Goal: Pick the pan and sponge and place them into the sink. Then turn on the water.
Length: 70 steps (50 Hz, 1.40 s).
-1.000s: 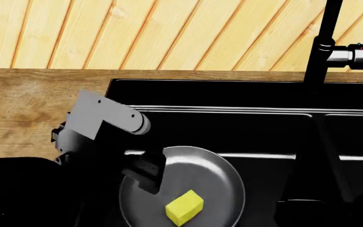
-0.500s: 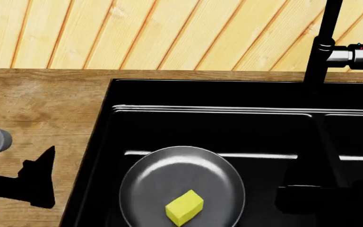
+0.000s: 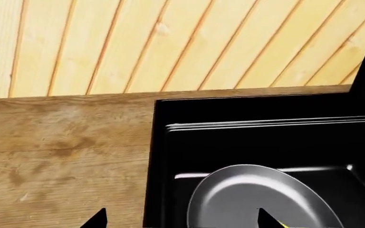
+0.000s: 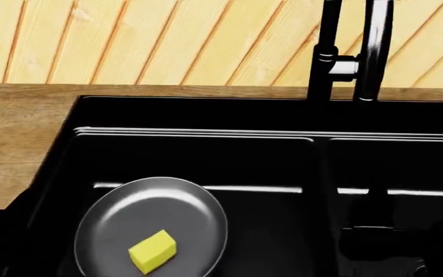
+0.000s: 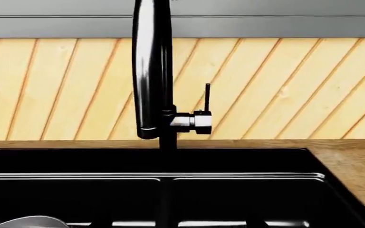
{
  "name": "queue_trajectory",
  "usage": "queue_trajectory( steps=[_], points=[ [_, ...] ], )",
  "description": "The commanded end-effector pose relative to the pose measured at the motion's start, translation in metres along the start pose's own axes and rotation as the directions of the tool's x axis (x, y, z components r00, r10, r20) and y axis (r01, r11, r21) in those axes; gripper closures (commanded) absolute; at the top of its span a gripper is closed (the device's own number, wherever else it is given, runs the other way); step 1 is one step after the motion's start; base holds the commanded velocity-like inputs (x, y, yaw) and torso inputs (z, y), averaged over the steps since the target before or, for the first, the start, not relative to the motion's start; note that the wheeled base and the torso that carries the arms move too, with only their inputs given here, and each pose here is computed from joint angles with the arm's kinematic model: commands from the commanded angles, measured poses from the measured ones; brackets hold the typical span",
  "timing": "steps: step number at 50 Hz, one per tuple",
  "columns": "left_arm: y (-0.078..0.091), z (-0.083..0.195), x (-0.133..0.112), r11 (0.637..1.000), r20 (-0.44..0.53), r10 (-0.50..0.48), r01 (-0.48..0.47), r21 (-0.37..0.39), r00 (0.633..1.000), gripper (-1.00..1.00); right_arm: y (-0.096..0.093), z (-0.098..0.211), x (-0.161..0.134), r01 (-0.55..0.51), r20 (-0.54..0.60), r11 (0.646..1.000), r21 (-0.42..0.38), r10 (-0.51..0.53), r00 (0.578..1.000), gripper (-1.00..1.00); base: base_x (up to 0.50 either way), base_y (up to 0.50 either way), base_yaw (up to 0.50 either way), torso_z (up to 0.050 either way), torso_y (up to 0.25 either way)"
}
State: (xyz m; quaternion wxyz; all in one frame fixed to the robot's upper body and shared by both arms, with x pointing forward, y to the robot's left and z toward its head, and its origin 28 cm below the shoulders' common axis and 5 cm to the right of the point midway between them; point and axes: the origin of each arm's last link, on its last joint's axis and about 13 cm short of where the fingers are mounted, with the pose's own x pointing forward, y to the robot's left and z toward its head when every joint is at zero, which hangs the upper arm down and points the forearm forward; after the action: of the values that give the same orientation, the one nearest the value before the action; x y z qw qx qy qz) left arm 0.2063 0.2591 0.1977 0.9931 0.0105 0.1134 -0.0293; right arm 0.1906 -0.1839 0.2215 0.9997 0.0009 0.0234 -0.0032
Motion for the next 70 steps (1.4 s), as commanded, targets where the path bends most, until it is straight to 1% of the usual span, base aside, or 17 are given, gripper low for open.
queue_trajectory(
  steps=[1, 15, 17, 28, 29, 31, 34, 36, 44, 56, 61, 70],
  points=[
    [0.0008, 0.0010, -0.0001, 1.000, 0.006, 0.006, -0.006, -0.002, 1.000, -1.00, 0.0000, -0.0033, -0.0006, 0.000, -0.002, 1.000, 0.004, 0.000, 1.000, -1.00, 0.00, -0.50, 0.00, 0.000, 0.000],
    [0.0038, -0.0010, -0.0007, 1.000, 0.000, 0.010, -0.010, -0.009, 1.000, -1.00, 0.0008, -0.0035, -0.0012, -0.003, -0.008, 1.000, 0.009, 0.003, 1.000, -1.00, 0.00, -0.50, 0.00, 0.000, 0.000],
    [0.0031, -0.0009, -0.0007, 1.000, 0.000, 0.009, -0.009, -0.010, 1.000, -1.00, 0.0017, -0.0032, -0.0009, -0.008, 0.001, 1.000, 0.023, 0.008, 1.000, -1.00, 0.00, -0.49, 0.00, 0.000, 0.000],
    [0.0043, -0.0026, 0.0002, 1.000, -0.003, 0.012, -0.012, -0.010, 1.000, -1.00, 0.0023, -0.0043, -0.0006, -0.013, -0.007, 1.000, 0.019, 0.013, 1.000, -1.00, 0.00, -0.13, 0.00, 0.000, 0.000],
    [0.0044, -0.0027, 0.0005, 1.000, -0.004, 0.013, -0.013, -0.010, 1.000, -1.00, 0.0021, -0.0042, -0.0004, -0.014, -0.003, 0.999, 0.035, 0.014, 1.000, -1.00, 0.00, -0.12, 0.00, 0.000, 0.000],
    [0.0026, -0.0024, 0.0022, 1.000, -0.003, 0.013, -0.013, -0.010, 1.000, -1.00, 0.0022, -0.0044, -0.0001, -0.014, -0.007, 1.000, 0.022, 0.014, 1.000, -1.00, 0.00, -0.06, 0.00, 0.000, 0.000],
    [0.0043, -0.0023, 0.0028, 1.000, -0.004, 0.018, -0.018, -0.008, 1.000, -1.00, 0.0026, -0.0060, 0.0017, -0.012, -0.020, 1.000, 0.022, 0.012, 1.000, -1.00, 0.00, 0.00, 0.00, 0.000, 0.000],
    [0.0052, -0.0027, 0.0023, 1.000, -0.005, 0.020, -0.020, -0.009, 1.000, -1.00, 0.0025, -0.0046, 0.0020, -0.010, -0.010, 0.999, 0.041, 0.010, 1.000, -1.00, 0.00, 0.00, 0.00, 0.000, 0.000],
    [0.0053, -0.0043, 0.0028, 1.000, -0.008, 0.017, -0.017, -0.007, 1.000, -1.00, 0.0026, -0.0048, 0.0019, -0.004, -0.015, 1.000, 0.021, 0.004, 1.000, -1.00, 0.00, -0.02, 0.00, 0.000, 0.000],
    [0.0043, -0.0055, 0.0046, 1.000, -0.013, 0.015, -0.015, -0.008, 1.000, -1.00, 0.0033, -0.0060, 0.0007, -0.005, -0.017, 1.000, 0.025, 0.005, 1.000, -1.00, 0.00, -0.11, 0.00, 0.000, 0.000],
    [0.0084, -0.0063, 0.0037, 1.000, -0.016, 0.021, -0.021, -0.008, 1.000, -1.00, 0.0034, -0.0066, 0.0013, -0.003, -0.017, 1.000, 0.026, 0.003, 1.000, -1.00, 0.00, 0.00, 0.00, 0.000, 0.000],
    [0.0089, -0.0059, 0.0038, 1.000, -0.015, 0.023, -0.023, -0.006, 1.000, -1.00, 0.0037, -0.0080, 0.0020, 0.000, -0.012, 1.000, 0.023, 0.001, 1.000, -1.00, 0.04, 0.00, 0.00, 0.000, 0.000]
  ],
)
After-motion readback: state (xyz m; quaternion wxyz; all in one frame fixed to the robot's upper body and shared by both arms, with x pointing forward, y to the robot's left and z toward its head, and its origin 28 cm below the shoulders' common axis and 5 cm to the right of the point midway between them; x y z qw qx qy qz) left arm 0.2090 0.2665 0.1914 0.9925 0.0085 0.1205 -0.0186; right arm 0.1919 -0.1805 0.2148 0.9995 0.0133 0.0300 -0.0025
